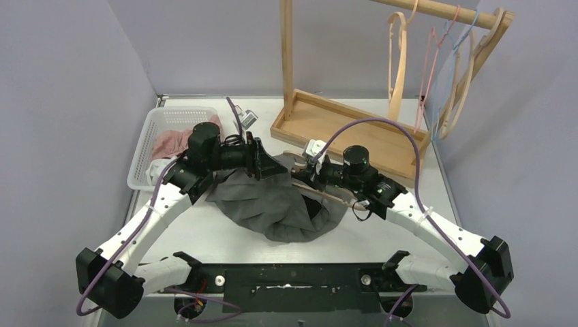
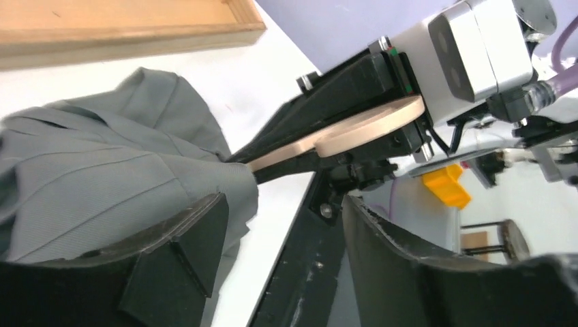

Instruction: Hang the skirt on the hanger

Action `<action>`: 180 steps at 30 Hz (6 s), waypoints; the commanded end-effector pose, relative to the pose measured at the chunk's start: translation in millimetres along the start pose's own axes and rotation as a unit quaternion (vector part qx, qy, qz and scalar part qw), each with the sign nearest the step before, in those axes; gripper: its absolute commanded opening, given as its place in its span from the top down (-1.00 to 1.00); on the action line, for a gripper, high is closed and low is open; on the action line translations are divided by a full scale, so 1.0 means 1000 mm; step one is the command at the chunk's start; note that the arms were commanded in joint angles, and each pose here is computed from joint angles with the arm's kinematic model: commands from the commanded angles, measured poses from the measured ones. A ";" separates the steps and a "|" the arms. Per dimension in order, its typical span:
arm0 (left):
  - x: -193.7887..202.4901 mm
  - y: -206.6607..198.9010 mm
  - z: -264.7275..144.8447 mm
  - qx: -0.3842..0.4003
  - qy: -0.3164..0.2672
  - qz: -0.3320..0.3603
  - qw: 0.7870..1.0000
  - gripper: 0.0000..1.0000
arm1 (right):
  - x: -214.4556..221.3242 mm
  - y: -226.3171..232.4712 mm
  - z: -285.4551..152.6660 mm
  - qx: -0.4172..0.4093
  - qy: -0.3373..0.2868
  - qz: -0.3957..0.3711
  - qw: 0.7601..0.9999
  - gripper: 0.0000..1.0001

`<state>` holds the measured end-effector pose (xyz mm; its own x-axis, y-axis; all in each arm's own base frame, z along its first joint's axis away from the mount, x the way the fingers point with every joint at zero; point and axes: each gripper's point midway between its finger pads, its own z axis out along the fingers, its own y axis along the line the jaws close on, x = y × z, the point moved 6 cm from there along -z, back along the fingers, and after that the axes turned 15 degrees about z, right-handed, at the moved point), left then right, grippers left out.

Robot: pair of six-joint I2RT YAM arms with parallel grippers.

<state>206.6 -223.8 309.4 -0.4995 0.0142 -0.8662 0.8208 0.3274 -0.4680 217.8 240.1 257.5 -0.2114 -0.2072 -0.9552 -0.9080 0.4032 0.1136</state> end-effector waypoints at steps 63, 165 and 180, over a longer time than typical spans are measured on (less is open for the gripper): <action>-0.077 -0.038 -0.088 -0.175 -0.060 0.476 0.860 1.00 | -0.038 0.011 -0.063 0.121 -0.145 0.130 0.973 -0.45; 0.025 -0.002 -0.103 -0.168 0.168 0.397 0.887 1.00 | -0.017 -0.056 -0.106 0.435 -0.208 0.384 0.788 1.00; -0.017 -0.019 -0.082 -0.114 0.114 0.415 0.895 1.00 | -0.081 0.000 -0.075 0.128 -0.211 0.299 0.922 1.00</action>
<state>171.7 -143.6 307.0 0.0864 0.6114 -0.7866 0.8956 0.2981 0.3301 221.3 165.2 290.0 -0.4832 0.4748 -0.7355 -0.2542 0.7279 0.6369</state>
